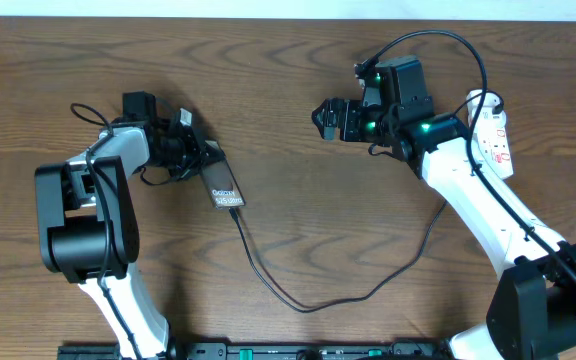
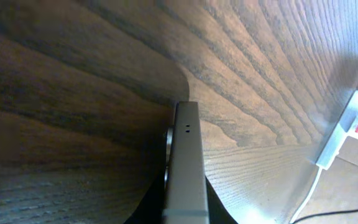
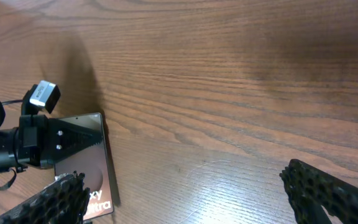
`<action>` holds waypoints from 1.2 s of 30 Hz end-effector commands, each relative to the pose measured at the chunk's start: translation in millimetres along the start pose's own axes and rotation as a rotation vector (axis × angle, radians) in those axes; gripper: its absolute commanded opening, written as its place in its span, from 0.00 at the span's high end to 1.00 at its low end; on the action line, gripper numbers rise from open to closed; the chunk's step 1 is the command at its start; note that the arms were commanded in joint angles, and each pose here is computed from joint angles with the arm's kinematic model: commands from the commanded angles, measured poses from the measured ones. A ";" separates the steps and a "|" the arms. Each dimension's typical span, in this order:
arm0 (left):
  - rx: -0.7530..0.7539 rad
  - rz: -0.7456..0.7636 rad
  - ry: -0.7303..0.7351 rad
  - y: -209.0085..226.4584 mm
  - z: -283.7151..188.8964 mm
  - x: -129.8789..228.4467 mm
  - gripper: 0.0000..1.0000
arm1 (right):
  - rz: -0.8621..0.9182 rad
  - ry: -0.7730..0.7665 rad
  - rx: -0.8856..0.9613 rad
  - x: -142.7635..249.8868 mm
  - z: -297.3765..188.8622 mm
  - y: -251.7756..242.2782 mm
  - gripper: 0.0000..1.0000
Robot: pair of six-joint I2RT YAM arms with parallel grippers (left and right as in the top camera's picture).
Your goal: Plug charger to phone and switch on socket
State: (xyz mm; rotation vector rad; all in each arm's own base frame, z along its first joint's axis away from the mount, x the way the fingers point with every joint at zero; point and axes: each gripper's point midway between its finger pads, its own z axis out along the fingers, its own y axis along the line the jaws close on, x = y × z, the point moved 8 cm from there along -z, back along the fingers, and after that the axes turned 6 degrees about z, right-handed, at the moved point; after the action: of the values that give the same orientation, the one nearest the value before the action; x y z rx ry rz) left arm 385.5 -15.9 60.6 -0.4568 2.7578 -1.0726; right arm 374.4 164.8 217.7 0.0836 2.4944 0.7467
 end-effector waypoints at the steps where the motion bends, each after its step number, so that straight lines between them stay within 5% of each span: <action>1: -0.163 -0.001 -0.035 21.9 4.5 -3.7 0.92 | -0.027 -0.015 -0.013 -3.3 -4.9 6.6 0.01; 18: -0.152 0.025 -0.069 19.9 4.5 -10.1 0.92 | -0.026 -0.015 -0.013 -3.4 -4.9 6.5 0.01; 21: -0.152 0.025 -0.069 19.9 4.5 -10.1 0.84 | -0.026 -0.015 -0.013 -3.4 -4.9 6.5 0.01; 36: -0.153 0.024 -0.068 20.0 4.5 -9.9 0.77 | -0.026 -0.016 -0.012 -3.4 -4.9 6.4 0.01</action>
State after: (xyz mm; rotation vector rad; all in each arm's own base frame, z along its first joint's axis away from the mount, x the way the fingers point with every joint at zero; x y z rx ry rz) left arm 396.4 -11.9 64.2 -0.4245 2.7111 -1.0006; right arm 374.4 164.8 217.7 0.0836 2.4944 0.7467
